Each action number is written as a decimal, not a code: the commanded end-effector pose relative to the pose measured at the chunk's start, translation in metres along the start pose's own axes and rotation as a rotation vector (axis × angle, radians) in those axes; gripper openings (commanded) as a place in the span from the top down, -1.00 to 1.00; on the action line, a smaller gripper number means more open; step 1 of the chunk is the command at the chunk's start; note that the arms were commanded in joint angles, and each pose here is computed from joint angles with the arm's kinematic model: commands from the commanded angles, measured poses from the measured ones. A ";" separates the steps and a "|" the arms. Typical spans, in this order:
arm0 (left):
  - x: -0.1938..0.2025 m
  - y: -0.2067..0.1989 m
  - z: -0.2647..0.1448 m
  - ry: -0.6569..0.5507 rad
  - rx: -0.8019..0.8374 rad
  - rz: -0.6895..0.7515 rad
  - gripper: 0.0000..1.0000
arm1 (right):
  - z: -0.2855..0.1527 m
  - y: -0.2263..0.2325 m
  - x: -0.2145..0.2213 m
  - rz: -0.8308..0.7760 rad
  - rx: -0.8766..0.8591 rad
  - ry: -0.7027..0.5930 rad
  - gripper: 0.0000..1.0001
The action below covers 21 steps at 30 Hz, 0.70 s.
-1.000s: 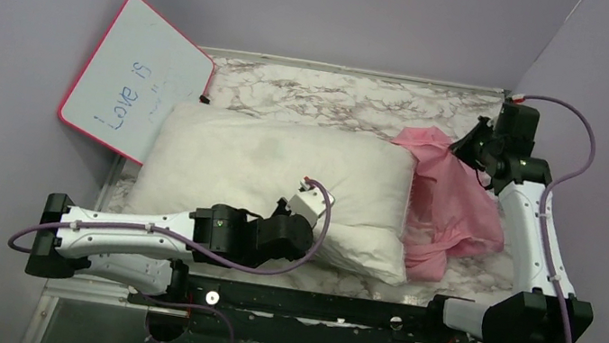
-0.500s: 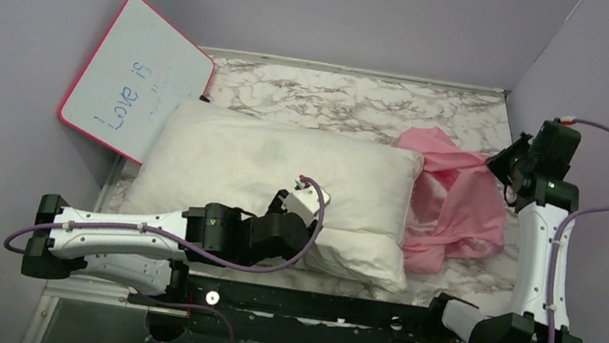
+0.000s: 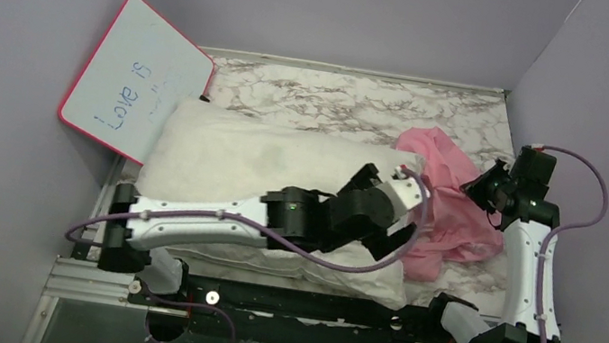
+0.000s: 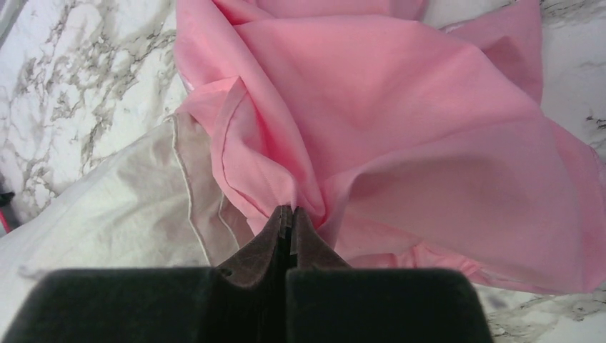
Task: Remove the pillowcase from the pillow
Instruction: Remove the pillow from the pillowcase.
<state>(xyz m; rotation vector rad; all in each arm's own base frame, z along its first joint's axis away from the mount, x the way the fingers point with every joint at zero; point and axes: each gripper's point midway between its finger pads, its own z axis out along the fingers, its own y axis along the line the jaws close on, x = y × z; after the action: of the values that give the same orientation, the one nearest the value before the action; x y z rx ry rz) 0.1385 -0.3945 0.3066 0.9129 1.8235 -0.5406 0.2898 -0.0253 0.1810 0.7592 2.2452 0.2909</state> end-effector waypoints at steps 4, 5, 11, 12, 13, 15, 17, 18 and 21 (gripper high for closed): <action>0.066 -0.004 0.100 0.252 -0.118 0.244 -0.98 | -0.008 -0.009 0.009 0.005 0.021 -0.016 0.99; 0.073 0.000 0.108 0.278 -0.137 0.254 -0.98 | -0.008 -0.012 0.011 0.006 0.029 -0.015 0.99; 0.151 0.022 0.134 0.496 -0.221 0.306 -0.69 | -0.007 -0.017 0.023 0.015 0.032 -0.009 0.98; 0.163 0.027 0.133 0.525 -0.246 0.305 -0.35 | -0.006 -0.018 0.024 0.018 0.031 -0.008 0.98; 0.171 0.032 0.131 0.540 -0.273 0.301 -0.01 | -0.005 -0.018 0.025 0.020 0.032 -0.007 0.98; 0.181 0.038 0.129 0.555 -0.300 0.275 0.62 | -0.004 -0.019 0.025 0.025 0.035 -0.006 0.98; 0.181 0.040 0.126 0.553 -0.313 0.251 1.00 | -0.004 -0.018 0.025 0.028 0.029 -0.004 0.98; 0.177 0.040 0.124 0.541 -0.313 0.237 1.00 | -0.004 -0.016 0.025 0.027 0.019 -0.002 0.98; 0.147 0.039 0.117 0.469 -0.306 0.176 1.00 | -0.007 -0.007 0.021 0.011 -0.019 0.000 0.98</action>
<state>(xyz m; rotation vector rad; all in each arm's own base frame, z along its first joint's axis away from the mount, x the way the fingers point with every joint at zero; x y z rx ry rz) 0.1970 -0.4379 0.1294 1.0767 2.0526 -0.0178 0.2668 -0.0204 0.1610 0.7815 2.2576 0.2868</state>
